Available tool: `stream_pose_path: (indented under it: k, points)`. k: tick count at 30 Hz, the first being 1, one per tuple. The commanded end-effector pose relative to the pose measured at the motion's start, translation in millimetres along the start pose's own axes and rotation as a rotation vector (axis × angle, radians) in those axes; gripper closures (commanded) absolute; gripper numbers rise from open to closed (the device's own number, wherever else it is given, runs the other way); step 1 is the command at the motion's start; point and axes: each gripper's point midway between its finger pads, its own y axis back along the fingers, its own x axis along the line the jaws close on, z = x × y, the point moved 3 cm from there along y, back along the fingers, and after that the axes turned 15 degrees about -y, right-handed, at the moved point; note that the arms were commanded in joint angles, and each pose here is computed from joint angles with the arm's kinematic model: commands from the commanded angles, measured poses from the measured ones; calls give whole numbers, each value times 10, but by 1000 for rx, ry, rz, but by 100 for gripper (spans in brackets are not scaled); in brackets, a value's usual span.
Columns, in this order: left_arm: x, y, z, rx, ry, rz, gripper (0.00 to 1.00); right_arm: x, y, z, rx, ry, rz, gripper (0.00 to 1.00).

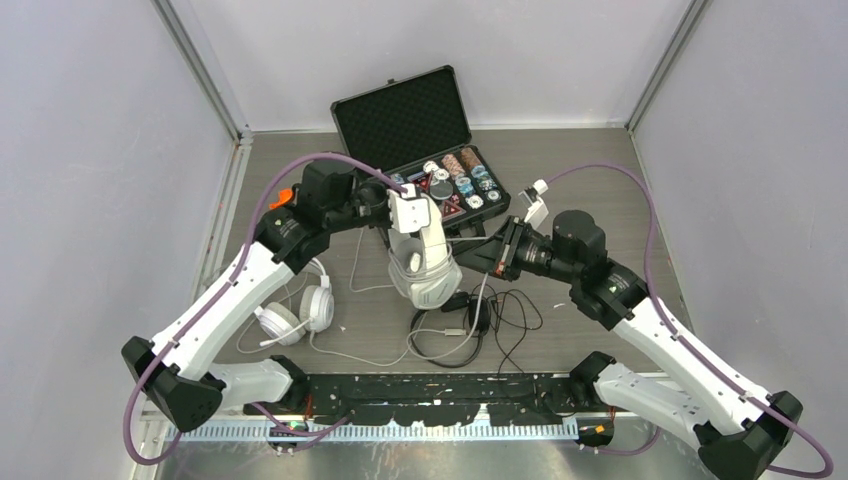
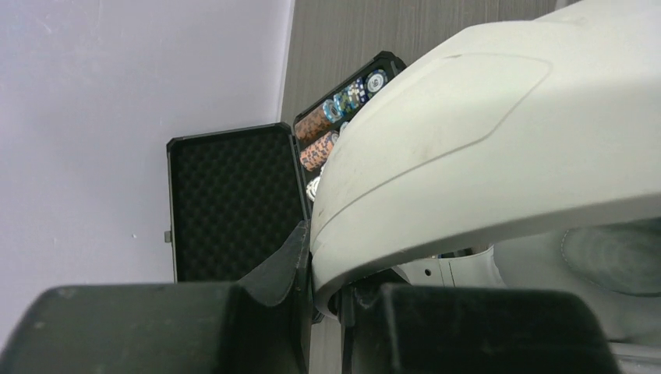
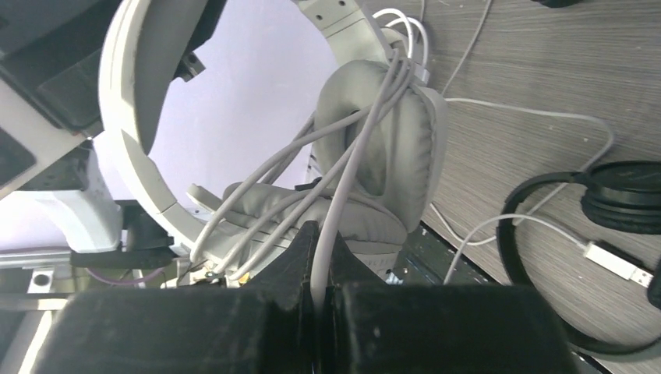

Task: Wrap the headphones
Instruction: Wrap the headphones cable around the headphones.

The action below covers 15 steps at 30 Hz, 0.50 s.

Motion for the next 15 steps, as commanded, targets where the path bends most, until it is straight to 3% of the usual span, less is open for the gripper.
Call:
stream_pose_path:
  k: [1,9,12,14,15]
  points:
    - [-91,133,-562,293,-43,-2,100,824,289,-29,2,82,379,93]
    - [-59,132,-508,268,48,47,100,854,235,-86,66,70,461,100]
    - [-51,136,-523,280,69,58,100,860,241,-86,64,81,469,87]
    - [-45,136,-525,286,91,62,100,847,236,-92,68,88,464,85]
    - [-35,142,-525,290,102,69,100,843,236,-96,70,90,463,93]
